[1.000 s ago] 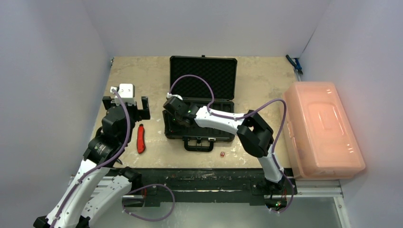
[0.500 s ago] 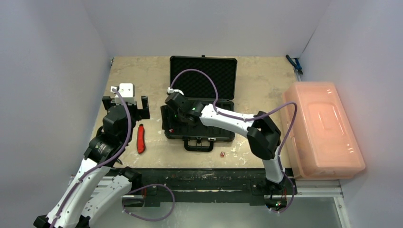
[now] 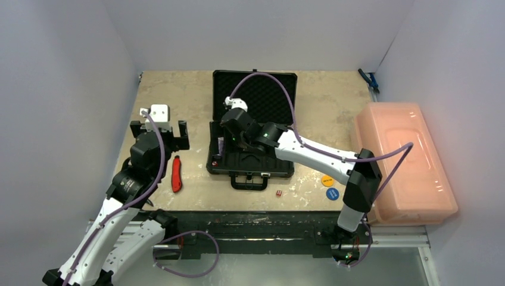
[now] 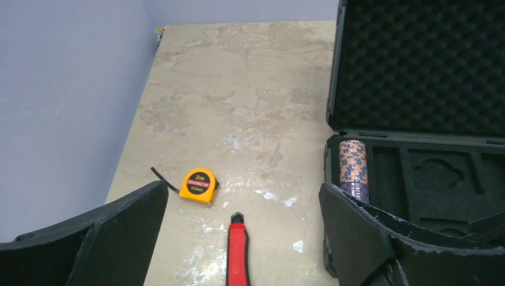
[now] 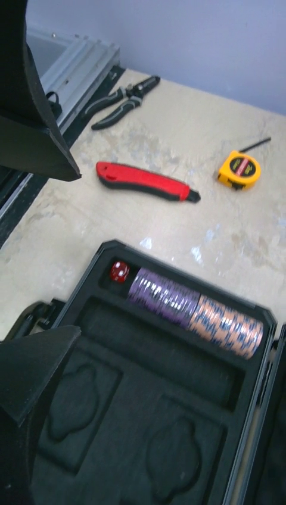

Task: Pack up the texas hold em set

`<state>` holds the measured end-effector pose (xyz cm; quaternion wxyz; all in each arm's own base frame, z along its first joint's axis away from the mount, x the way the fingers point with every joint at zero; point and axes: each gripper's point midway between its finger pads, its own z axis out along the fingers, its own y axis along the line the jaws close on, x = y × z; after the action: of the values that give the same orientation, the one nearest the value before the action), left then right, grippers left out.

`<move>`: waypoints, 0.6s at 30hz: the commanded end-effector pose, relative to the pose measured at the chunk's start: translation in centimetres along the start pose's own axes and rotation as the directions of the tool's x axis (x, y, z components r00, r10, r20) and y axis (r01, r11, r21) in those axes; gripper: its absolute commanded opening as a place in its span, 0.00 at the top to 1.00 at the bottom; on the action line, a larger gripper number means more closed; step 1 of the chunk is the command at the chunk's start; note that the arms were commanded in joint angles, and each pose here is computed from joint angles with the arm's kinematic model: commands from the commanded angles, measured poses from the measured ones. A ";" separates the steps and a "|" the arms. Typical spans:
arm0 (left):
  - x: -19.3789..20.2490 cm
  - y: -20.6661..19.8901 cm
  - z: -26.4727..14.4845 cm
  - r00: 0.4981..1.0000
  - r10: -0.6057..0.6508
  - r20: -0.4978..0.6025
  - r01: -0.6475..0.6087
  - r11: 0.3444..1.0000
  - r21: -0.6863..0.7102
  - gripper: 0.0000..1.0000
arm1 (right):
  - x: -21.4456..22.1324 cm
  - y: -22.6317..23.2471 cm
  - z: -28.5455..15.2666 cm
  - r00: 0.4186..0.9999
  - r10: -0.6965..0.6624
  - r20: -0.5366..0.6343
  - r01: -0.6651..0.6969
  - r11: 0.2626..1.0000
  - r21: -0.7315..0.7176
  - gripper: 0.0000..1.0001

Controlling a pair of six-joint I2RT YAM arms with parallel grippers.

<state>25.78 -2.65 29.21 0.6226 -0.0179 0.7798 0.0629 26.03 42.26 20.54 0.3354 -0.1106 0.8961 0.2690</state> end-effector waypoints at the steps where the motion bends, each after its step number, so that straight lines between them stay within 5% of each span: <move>1: -0.3 -1.9 0.2 0.999 -0.028 -0.023 0.030 0.996 0.084 0.00 | -0.9 -3.2 -2.5 0.996 -0.019 0.084 0.008 0.992 0.127 0.03; 13: 1.2 -3.7 -0.3 0.986 -0.110 -0.124 0.127 0.981 0.147 0.00 | -2.4 -9.4 -6.7 0.953 -0.090 0.288 -0.004 0.951 0.311 0.02; 18: 2.4 -6.5 -1.0 0.970 -0.118 -0.210 0.175 0.945 0.277 0.00 | -2.8 -11.8 -7.8 0.941 -0.108 0.320 -0.039 0.906 0.421 0.01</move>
<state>25.47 -6.38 26.01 0.5592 0.0010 0.8287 -0.0252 27.03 30.46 20.73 0.4557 -0.0370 0.8805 0.1251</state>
